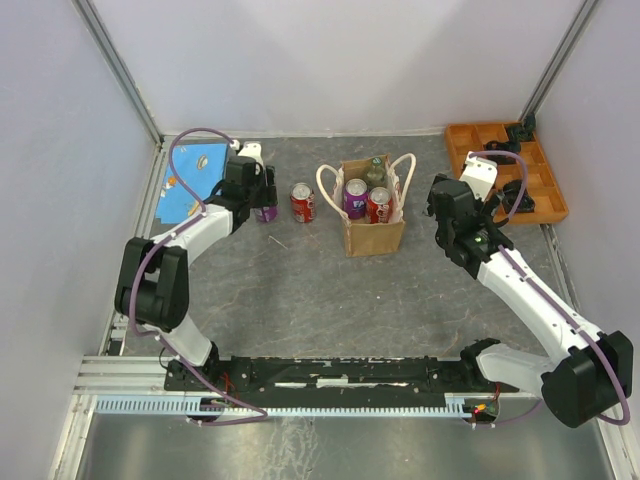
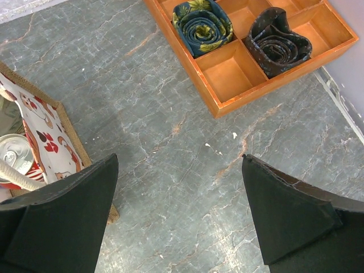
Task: Take the beverage out of the canvas bag
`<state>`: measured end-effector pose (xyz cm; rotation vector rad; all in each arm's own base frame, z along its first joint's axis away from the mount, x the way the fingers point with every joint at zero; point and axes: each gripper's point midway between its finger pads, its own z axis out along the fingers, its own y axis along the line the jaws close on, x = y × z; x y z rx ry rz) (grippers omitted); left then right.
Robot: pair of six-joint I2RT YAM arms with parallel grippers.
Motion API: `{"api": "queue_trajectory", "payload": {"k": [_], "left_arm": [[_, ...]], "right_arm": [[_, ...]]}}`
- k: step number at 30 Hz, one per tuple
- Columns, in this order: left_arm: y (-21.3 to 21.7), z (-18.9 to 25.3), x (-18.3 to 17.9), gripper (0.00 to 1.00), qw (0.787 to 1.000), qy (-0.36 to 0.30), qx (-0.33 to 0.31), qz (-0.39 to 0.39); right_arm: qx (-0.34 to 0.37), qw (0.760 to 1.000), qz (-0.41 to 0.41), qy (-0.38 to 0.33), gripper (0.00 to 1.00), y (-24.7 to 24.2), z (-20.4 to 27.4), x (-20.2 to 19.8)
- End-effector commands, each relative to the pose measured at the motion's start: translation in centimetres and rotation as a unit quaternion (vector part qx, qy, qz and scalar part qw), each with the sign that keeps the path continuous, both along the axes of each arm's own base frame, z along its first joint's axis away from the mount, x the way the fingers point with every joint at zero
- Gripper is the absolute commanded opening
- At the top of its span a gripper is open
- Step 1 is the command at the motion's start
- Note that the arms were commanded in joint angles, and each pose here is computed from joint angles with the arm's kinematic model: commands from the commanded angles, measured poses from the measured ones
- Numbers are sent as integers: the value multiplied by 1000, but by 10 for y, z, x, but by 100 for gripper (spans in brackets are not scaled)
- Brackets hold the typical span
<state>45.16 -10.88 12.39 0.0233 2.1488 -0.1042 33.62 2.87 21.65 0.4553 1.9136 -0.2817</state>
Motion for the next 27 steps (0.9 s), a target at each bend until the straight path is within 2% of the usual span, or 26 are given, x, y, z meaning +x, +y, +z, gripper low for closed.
{"api": "queue_trajectory", "payload": {"k": [1, 6, 10, 12, 15, 17, 24, 27], "left_arm": [[-3, 36, 26, 25, 998, -59, -16, 11], [-4, 28, 28, 30, 999, -48, -14, 11], [-5, 22, 32, 41, 999, -34, -13, 14], [-6, 21, 33, 55, 999, -28, -15, 16], [-6, 22, 34, 69, 999, -28, -17, 18], [-7, 24, 34, 98, 999, -26, -18, 17], [-5, 42, 32, 99, 999, -39, -21, 18], [-10, 72, 29, 99, 997, -69, -37, 5]], "right_arm": [[10, 1000, -4, -22, 97, 1, 16, 6], [13, 1000, -2, -21, 97, 3, 16, 8], [14, 1000, -1, -19, 97, 4, 15, 8], [14, 1000, 0, -18, 97, 4, 14, 8], [14, 1000, 0, -17, 97, 4, 13, 9], [14, 1000, 1, -16, 97, 5, 13, 9], [14, 1000, 4, -14, 97, 6, 13, 11], [10, 1000, 0, -17, 97, 4, 16, 11]]}}
